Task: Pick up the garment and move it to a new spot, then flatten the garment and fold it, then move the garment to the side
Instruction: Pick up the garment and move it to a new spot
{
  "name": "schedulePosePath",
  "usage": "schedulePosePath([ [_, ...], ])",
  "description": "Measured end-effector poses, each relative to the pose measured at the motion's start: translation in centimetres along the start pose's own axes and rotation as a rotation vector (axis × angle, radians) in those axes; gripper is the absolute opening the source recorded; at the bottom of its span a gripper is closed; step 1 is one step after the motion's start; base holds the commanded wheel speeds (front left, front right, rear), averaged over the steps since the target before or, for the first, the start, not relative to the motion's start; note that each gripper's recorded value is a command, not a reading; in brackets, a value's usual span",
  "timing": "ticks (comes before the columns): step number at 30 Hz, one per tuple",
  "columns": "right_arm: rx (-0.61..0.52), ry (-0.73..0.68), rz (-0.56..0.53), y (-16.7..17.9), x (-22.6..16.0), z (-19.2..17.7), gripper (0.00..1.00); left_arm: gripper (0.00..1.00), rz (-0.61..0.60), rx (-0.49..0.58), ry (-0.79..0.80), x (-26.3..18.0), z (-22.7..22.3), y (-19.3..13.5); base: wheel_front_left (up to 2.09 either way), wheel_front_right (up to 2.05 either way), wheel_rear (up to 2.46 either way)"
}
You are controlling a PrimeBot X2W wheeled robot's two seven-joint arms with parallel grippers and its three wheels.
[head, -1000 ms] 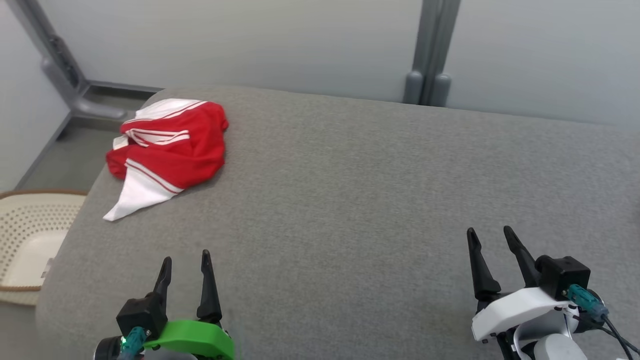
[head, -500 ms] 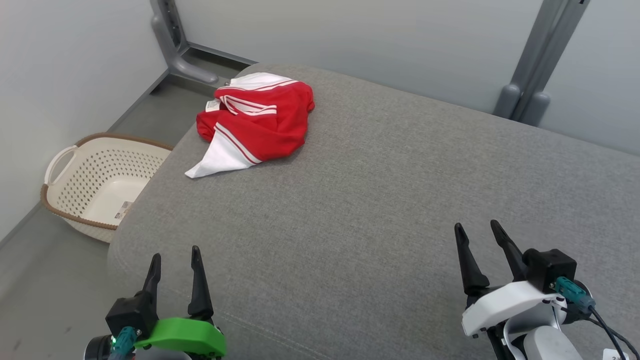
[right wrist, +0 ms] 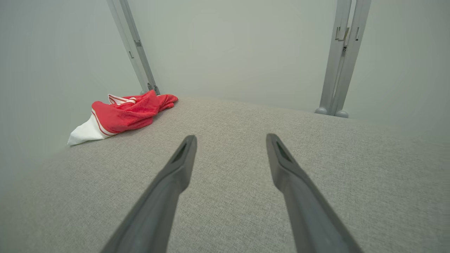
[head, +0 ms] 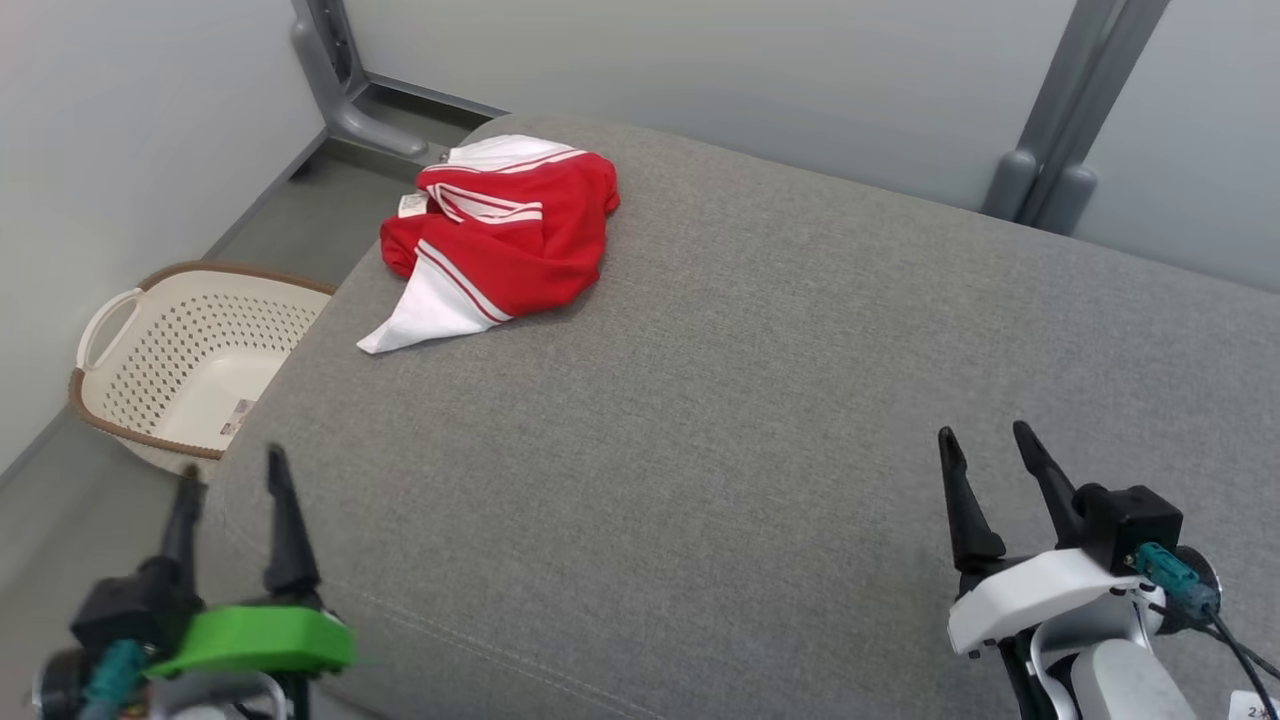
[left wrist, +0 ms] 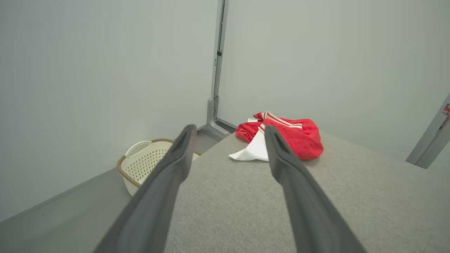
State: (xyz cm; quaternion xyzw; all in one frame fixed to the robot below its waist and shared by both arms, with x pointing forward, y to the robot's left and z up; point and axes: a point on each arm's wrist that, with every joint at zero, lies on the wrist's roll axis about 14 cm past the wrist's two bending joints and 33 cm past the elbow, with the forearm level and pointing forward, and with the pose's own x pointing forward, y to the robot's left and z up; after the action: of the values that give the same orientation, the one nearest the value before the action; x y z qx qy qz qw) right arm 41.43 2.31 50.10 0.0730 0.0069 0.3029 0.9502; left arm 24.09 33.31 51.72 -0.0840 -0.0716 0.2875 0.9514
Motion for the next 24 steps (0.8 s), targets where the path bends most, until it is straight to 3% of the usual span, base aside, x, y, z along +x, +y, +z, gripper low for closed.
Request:
schedulePosePath([
  [7,-0.062,-0.016,-0.061,-2.8,0.5,1.3,1.0,1.0,-0.085,0.169,-0.194,7.3,9.3,-0.5,0.0,0.0,0.0],
  [10,-0.088,-0.015,-0.085,-3.9,0.8,1.7,1.0,1.0,-0.123,0.18,-0.166,10.8,10.6,-1.7,0.0,0.0,0.0],
  [13,-0.099,-0.009,-0.108,-5.0,1.1,1.9,1.0,1.0,-0.14,0.259,-0.104,14.2,10.4,-2.2,0.0,0.0,0.0],
  [18,-0.121,0.018,-0.161,-7.4,1.4,1.7,1.0,1.0,-0.162,0.27,0.025,19.1,7.4,-4.2,0.0,0.0,0.0],
  [24,-0.131,0.066,-0.239,-10.9,1.4,0.2,1.0,1.0,-0.142,0.206,0.309,22.3,-1.8,-6.3,0.0,0.0,0.0],
])
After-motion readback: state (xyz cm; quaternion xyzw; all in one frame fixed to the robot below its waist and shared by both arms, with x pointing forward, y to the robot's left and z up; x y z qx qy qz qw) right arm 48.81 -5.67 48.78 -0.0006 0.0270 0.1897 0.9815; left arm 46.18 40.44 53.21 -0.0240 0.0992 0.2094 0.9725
